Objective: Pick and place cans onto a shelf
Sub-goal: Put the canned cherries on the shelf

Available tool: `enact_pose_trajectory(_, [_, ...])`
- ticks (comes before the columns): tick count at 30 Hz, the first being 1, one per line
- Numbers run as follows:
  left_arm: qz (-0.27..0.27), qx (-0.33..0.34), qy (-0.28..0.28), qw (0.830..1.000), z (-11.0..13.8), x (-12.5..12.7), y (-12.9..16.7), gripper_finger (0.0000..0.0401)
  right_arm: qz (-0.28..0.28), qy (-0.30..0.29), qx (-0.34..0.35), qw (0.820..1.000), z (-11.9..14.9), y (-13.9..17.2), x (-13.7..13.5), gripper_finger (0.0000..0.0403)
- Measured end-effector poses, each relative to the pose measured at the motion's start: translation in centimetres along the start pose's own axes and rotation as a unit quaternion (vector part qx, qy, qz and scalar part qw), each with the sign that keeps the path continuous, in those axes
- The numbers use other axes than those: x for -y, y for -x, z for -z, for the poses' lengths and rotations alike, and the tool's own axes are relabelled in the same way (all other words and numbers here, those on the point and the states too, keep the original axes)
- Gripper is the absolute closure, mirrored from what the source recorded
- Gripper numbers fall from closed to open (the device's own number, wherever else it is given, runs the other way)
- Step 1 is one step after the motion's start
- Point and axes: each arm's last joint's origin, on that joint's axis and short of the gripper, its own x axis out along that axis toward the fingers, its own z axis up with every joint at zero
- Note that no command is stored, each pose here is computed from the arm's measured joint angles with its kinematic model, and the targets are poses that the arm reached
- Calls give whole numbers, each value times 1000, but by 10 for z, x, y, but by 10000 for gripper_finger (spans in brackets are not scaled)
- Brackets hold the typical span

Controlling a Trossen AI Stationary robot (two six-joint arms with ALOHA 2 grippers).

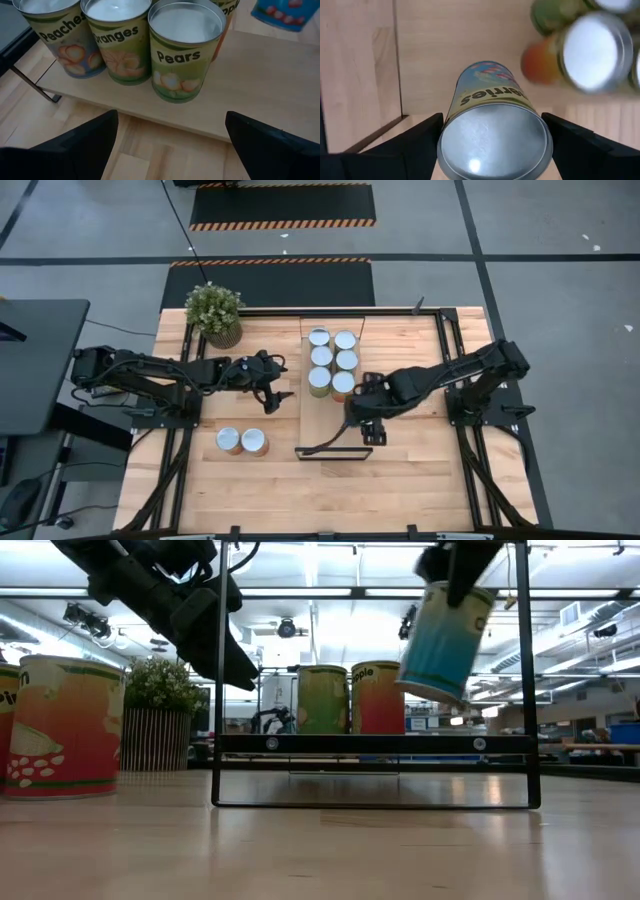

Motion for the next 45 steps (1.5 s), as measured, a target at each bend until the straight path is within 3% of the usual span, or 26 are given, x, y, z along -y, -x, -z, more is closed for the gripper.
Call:
enact_pose_trajectory(7, [9,3,8,1000,-1,1,0,26,-39,110,-14,993,-18,-15,7,74])
enact_pose_trajectory(10, [10,9,9,1000,-2,1,0,26,-48,130,-32,990,-22,-28,10,74])
enact_pose_trajectory(15, [11,10,11,1000,-2,1,0,26,-29,128,-53,990,-25,-43,11,68])
enact_pose_trajectory(26, [11,11,12,1000,-2,1,0,26,-11,113,-42,993,-27,-44,11,21])
enact_pose_trajectory(39, [11,11,11,1000,-2,1,0,26,65,153,-32,986,-21,-36,-7,27])
enact_pose_trajectory(45, [11,10,11,1000,-2,1,0,26,71,119,-37,990,-21,-13,-11,27])
